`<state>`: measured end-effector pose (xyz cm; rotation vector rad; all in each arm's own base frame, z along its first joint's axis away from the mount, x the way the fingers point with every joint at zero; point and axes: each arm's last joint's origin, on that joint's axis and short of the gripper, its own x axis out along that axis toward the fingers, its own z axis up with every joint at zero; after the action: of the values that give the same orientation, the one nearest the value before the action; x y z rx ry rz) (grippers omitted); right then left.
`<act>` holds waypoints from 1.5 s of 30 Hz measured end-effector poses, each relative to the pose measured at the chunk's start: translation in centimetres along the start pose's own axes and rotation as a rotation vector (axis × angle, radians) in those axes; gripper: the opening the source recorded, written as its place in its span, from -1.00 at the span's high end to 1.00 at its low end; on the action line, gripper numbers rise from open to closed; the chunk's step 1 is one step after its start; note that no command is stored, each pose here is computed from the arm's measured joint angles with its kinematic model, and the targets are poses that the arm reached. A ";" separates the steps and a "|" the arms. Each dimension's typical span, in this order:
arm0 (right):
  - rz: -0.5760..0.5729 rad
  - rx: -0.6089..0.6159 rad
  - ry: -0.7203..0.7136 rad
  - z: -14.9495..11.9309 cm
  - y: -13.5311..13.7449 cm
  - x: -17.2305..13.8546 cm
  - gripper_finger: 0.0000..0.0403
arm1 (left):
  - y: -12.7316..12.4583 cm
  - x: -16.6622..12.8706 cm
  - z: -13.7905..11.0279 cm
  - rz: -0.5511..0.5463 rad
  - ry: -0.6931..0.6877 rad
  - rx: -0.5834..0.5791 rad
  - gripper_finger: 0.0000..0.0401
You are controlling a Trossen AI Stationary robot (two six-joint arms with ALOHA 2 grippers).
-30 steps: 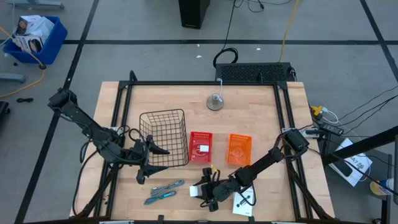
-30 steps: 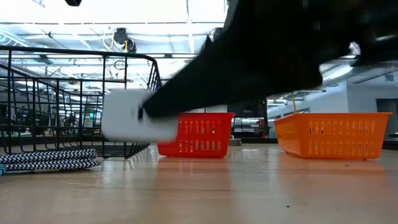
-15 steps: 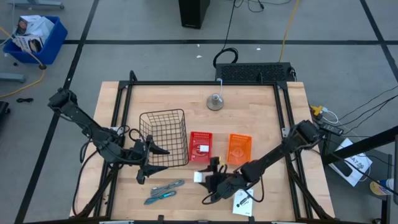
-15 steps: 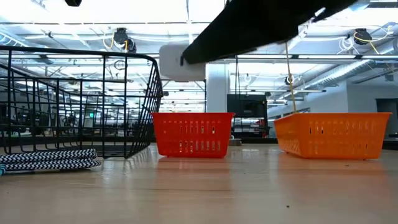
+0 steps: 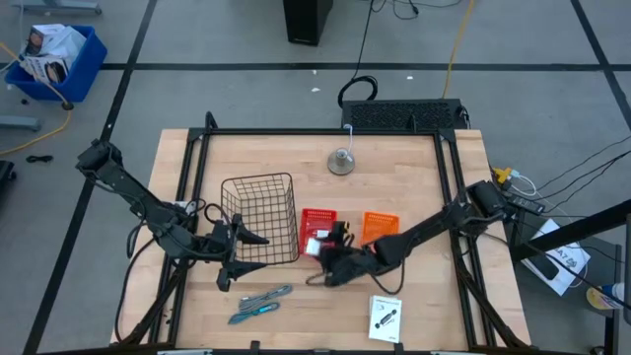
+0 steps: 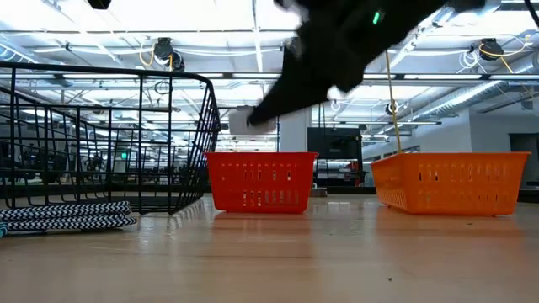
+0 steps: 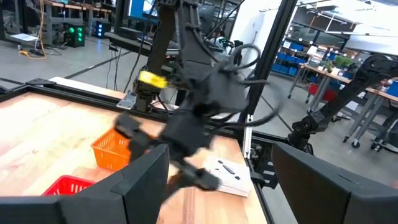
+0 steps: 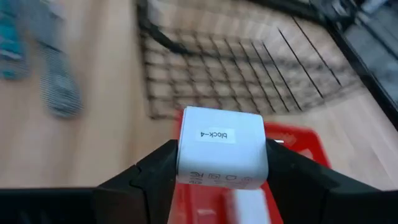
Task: Pick and place items into bin
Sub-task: Put the blue charger cable into the black wire basket
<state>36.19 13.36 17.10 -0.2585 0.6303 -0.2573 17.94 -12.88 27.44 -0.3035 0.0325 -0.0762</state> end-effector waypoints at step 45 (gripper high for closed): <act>0.000 0.135 0.093 -2.5 -2.7 2.1 -0.17 | 0.0 0.0 0.0 0.012 -0.002 0.007 -0.46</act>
<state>35.90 9.76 14.82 -0.1172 0.7020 -0.3115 17.94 -12.84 27.42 -0.2966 0.0323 -0.0646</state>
